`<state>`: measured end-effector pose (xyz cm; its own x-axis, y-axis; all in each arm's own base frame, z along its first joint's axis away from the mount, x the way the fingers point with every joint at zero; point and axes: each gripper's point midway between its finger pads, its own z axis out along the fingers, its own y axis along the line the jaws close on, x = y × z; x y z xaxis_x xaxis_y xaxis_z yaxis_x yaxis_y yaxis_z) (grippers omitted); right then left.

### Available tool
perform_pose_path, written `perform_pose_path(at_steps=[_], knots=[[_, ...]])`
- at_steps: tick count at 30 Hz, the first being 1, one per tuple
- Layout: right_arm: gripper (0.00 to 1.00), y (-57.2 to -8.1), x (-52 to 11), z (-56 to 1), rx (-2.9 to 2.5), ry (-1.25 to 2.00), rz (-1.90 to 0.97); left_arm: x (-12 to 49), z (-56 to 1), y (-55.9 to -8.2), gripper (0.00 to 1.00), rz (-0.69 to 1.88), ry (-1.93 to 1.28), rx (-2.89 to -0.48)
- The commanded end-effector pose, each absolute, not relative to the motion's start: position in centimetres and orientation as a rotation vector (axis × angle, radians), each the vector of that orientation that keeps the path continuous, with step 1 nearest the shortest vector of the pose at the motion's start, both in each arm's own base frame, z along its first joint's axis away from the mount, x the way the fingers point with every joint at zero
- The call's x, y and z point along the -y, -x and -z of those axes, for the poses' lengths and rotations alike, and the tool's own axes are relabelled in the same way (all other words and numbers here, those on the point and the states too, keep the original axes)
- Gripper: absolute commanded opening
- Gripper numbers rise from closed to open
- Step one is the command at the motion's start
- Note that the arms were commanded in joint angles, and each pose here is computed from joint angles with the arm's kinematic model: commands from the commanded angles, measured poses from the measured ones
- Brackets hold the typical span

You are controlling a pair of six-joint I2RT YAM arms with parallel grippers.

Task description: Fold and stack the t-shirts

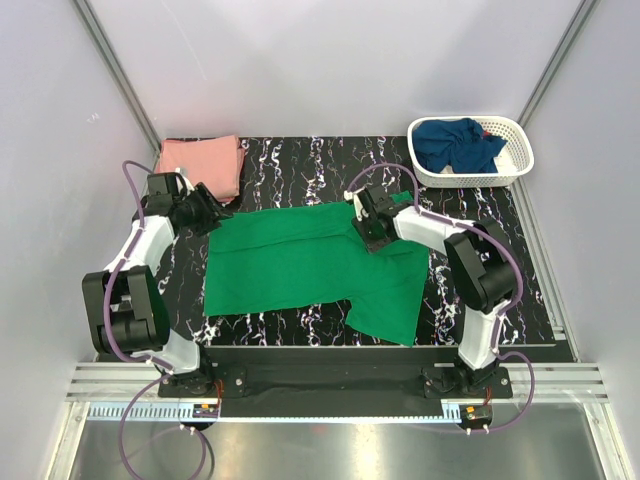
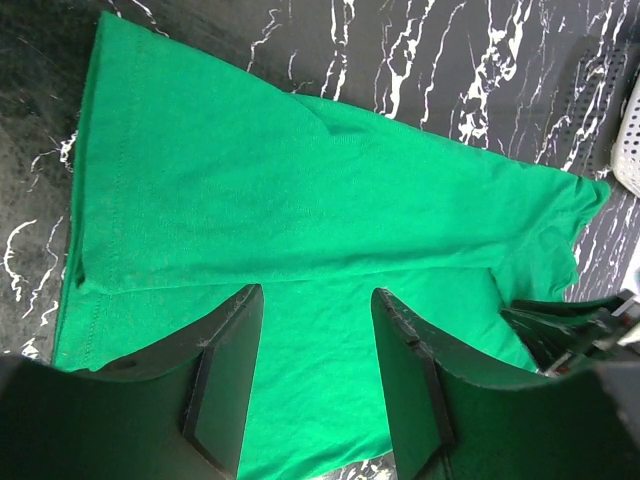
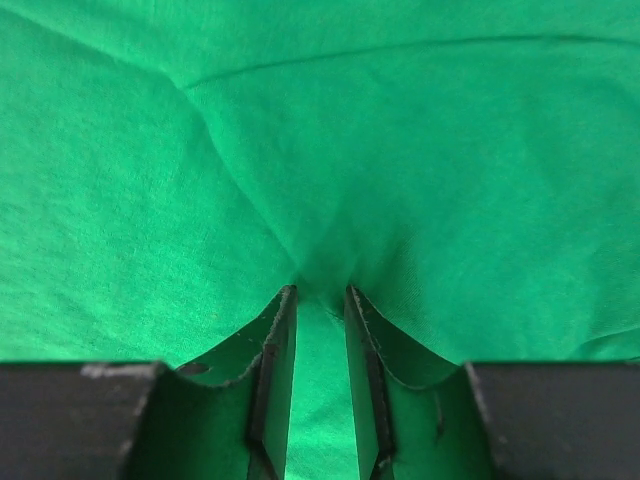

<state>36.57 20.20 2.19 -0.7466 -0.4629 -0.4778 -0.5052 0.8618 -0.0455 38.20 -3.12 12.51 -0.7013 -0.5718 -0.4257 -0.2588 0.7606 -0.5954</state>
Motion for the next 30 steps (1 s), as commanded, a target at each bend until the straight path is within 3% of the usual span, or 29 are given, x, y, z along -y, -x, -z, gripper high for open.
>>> perform_pose_path(at_steps=[1, 9, 20, 30], knots=[[0.33, -37.3, -21.4, -3.3, -2.492, 0.762, -0.097, 3.7, -14.3, -39.0, 0.53, 0.720, 0.539, -2.288], [0.36, -38.4, -20.9, -2.8, -2.476, 0.772, 0.050, 3.7, -14.7, -39.0, 0.53, 0.719, 0.528, -2.282], [0.26, -39.4, -21.0, -4.4, -2.432, 0.744, 0.084, 3.4, -14.7, -39.1, 0.53, 0.695, 0.530, -2.281], [0.28, -39.0, -20.7, -2.5, -2.463, 0.782, 0.107, 3.2, -14.1, -39.2, 0.53, 0.687, 0.548, -2.296]])
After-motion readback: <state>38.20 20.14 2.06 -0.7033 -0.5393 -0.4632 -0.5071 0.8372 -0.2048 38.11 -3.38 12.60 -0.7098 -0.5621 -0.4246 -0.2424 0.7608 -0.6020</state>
